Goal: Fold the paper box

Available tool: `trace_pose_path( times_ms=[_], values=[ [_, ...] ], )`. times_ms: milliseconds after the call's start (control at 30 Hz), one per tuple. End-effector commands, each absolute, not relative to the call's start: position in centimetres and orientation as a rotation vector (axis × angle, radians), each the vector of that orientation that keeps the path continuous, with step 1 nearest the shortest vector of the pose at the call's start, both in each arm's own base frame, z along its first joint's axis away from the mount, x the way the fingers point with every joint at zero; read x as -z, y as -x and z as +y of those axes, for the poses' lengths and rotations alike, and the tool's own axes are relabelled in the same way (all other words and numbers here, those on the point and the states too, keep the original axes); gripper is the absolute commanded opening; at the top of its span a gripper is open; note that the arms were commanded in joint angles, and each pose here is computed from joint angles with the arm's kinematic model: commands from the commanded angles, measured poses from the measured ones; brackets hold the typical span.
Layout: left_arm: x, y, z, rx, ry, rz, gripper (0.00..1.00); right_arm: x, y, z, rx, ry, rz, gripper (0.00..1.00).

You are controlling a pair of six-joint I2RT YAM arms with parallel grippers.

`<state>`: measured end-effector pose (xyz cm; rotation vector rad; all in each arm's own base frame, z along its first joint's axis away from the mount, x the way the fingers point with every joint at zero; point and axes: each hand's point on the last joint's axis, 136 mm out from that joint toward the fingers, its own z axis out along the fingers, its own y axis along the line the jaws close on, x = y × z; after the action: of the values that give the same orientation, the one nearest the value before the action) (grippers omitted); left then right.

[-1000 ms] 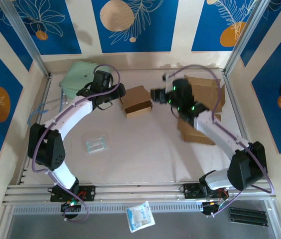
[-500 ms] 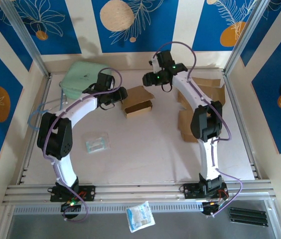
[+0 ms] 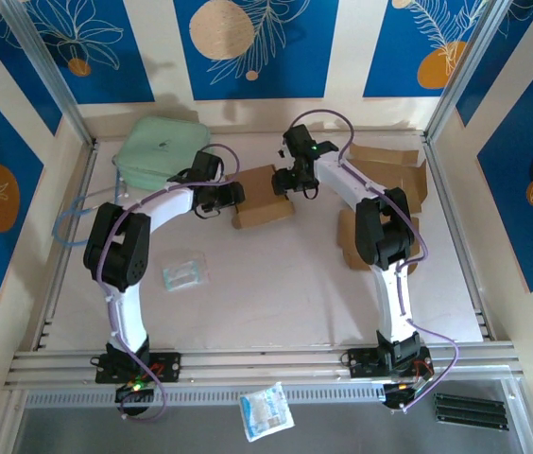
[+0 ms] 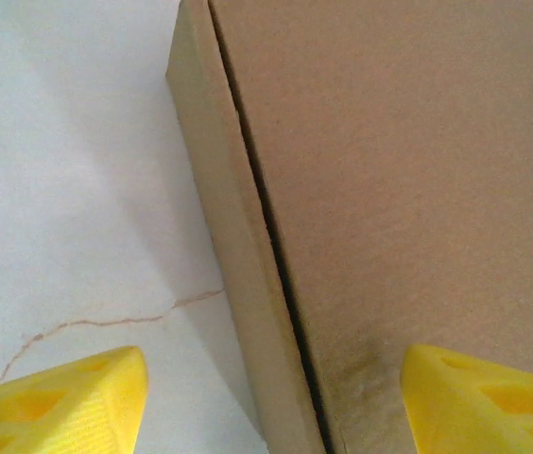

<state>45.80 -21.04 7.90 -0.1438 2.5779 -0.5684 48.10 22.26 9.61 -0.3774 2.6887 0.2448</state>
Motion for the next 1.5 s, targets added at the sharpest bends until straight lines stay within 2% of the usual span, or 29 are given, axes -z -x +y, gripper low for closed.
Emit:
trace_pose_path(
  times_ms=[0,300,400,533,633,700,767,833,933,1167,1267,1367,1467],
  values=[
    [-11.1,-47.6,-21.2,0.584,0.088,2.484,0.78,-15.4,-50.0,22.3,-0.427,0.262,2.571,0.69],
    [-6.5,-48.3,-23.0,0.703,0.081,2.565,0.78,-9.4,-49.9,23.5,-0.487,0.305,2.724,0.7],
    [-4.3,-47.4,-23.1,0.731,0.092,2.601,0.73,-7.3,-48.9,24.2,-0.542,0.304,2.76,0.64],
    [-2.5,-46.3,-22.9,0.734,0.107,2.641,0.64,-5.4,-47.4,25.0,-0.547,0.29,2.796,0.51],
    [-3.5,-45.7,-22.7,0.73,0.092,2.628,0.6,-5.7,-46.3,24.9,-0.498,0.285,2.795,0.4],
    [-5.4,-45.8,-22.7,0.739,0.068,2.591,0.6,-7.2,-45.9,24.9,-0.494,0.284,2.768,0.39],
    [-7.6,-45.9,-22.6,0.741,0.041,2.55,0.61,-9.5,-45.8,25.2,-0.538,0.272,2.723,0.4],
    [-9.7,-46.0,-22.3,0.72,0.029,2.508,0.66,-11.8,-45.8,25.4,-0.598,0.257,2.678,0.46],
    [-11.1,-46.3,-20.9,0.65,0.067,2.481,0.75,-13.0,-46.9,24.3,-0.541,0.179,2.633,0.56],
    [-10.8,-46.7,-19.9,0.667,0.113,2.477,0.9,-9.5,-48.6,23.7,-0.474,0.141,2.726,0.67],
    [-10.2,-46.6,-19.6,0.669,0.134,2.508,0.96,-8.1,-48.4,24.9,-0.538,0.181,2.766,0.78],
    [-9.7,-46.3,-19.4,0.67,0.134,2.527,0.99,-7.2,-47.4,26.4,-0.667,0.217,2.794,0.78],
    [-9.3,-46.0,-19.7,0.707,0.129,2.532,1.0,-6.2,-46.3,27.4,-0.774,0.201,2.806,0.71]
  ],
)
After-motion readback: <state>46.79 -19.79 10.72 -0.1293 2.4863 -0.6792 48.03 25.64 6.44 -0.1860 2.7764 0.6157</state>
